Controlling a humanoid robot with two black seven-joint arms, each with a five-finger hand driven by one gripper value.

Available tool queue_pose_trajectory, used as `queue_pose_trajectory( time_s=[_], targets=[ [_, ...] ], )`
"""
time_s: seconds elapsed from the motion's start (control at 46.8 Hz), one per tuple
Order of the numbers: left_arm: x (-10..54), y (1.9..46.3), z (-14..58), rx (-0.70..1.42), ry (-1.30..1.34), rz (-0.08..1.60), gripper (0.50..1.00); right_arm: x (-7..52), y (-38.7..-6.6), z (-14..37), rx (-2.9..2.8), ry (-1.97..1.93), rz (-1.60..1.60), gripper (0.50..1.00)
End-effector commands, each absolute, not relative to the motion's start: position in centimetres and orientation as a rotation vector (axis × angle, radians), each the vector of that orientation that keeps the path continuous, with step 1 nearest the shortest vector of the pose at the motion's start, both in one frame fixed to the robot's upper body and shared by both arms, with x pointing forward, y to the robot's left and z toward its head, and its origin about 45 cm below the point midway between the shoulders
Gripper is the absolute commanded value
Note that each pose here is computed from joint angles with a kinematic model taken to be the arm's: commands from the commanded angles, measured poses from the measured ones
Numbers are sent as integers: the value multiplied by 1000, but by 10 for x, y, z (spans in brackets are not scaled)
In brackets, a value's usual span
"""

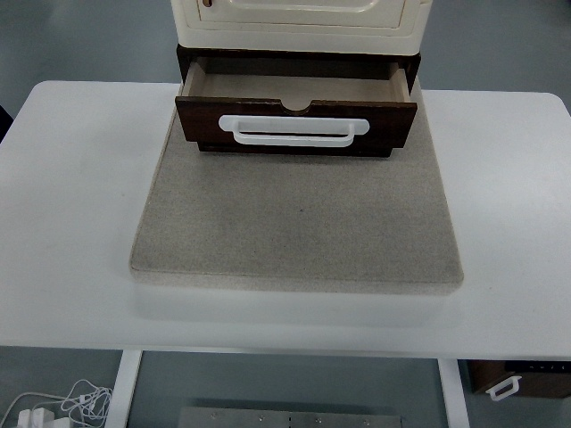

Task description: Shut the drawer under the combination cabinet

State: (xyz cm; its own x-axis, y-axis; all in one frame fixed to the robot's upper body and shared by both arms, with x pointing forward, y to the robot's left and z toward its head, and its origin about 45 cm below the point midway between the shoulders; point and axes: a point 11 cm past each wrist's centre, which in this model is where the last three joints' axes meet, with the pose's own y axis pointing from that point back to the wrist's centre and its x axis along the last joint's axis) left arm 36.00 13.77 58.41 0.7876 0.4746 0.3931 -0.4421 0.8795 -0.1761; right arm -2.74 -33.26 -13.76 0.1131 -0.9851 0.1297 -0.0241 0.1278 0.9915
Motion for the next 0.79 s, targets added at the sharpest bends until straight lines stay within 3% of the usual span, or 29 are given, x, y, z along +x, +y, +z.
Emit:
queue_pose_trajectory(
  time_s=[0.0, 0.513, 0.769],
  targets=[
    [356, 129, 570, -1, -459, 466, 1000, -28, -333, -138, 1177, -1195, -1023, 952],
    [350, 106, 477, 553, -444, 380, 1000, -28, -333, -138, 1177, -1195, -1023, 952],
    [353, 103, 446, 712, -408, 364, 1000, -28, -333, -138, 1177, -1195, -1023, 952]
  ],
)
